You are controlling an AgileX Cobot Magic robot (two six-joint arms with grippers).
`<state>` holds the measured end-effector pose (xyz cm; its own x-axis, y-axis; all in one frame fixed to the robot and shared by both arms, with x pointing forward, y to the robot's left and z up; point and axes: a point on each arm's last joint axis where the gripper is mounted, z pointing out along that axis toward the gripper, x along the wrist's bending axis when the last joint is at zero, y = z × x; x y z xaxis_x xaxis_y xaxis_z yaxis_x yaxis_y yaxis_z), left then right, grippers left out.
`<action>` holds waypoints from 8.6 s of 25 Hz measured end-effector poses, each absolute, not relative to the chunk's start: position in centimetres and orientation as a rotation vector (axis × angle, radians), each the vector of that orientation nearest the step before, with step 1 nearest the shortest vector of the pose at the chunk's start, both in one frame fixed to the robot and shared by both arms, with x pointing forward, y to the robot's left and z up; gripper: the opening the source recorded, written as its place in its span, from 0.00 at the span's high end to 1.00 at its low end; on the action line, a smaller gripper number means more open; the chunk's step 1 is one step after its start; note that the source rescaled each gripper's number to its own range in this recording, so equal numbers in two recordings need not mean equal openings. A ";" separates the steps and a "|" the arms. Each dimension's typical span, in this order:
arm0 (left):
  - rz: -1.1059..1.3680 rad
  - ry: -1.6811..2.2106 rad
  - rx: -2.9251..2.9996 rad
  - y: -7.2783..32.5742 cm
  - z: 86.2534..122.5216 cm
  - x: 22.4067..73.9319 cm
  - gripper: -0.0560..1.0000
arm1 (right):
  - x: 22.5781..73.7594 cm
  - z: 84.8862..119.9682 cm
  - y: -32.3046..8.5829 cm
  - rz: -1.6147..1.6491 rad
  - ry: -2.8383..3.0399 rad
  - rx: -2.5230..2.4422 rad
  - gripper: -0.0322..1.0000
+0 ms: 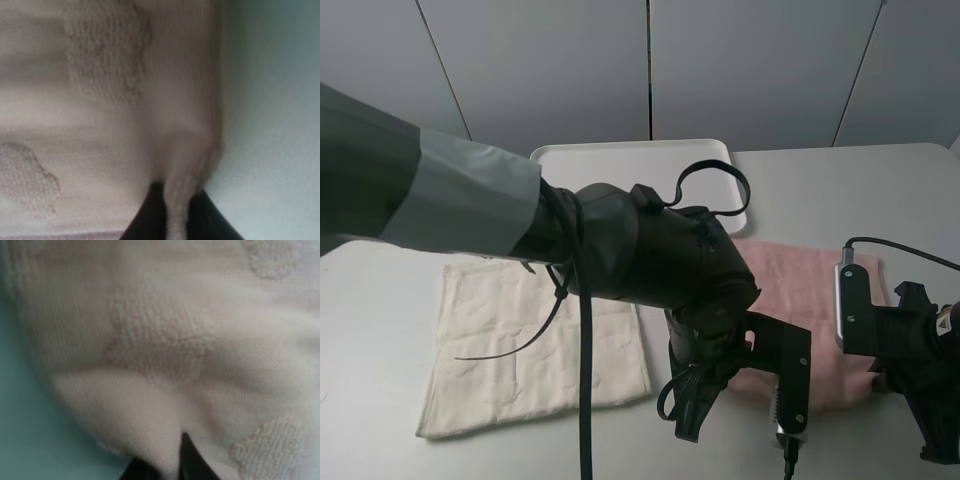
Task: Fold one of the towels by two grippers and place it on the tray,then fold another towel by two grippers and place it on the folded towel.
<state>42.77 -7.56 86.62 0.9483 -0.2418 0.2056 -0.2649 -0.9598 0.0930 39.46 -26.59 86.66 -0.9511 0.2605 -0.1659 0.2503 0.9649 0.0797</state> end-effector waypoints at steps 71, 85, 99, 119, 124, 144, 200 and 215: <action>0.234 0.646 2.449 -3.8 94.1 52.1 0.94 | 43.0 92.2 -27.4 0.407 2.027 1.735 0.96; 0.287 0.680 2.467 -3.8 92.6 52.7 0.20 | 44.0 93.0 -28.5 0.432 1.780 1.743 0.13; 0.143 1.102 2.376 -3.1 93.4 55.2 0.02 | 46.4 93.1 -28.2 0.379 1.676 1.944 0.00; -0.040 1.429 2.451 -5.7 90.2 58.9 0.08 | 51.1 96.6 -31.3 0.179 1.868 2.262 0.01; -0.051 1.466 2.479 -6.0 89.2 59.3 0.09 | 51.0 96.4 -31.2 0.167 1.901 2.270 0.02; 0.005 1.530 2.526 -5.9 88.5 59.9 0.02 | 51.7 94.0 -30.3 0.143 1.981 2.402 0.01; 0.076 1.531 2.570 -5.6 87.8 60.3 0.02 | 55.7 87.4 -31.5 -0.077 2.011 2.332 0.02; 0.077 1.526 2.569 -5.6 87.8 60.3 0.02 | 56.1 86.6 -31.0 -0.026 1.980 2.392 0.49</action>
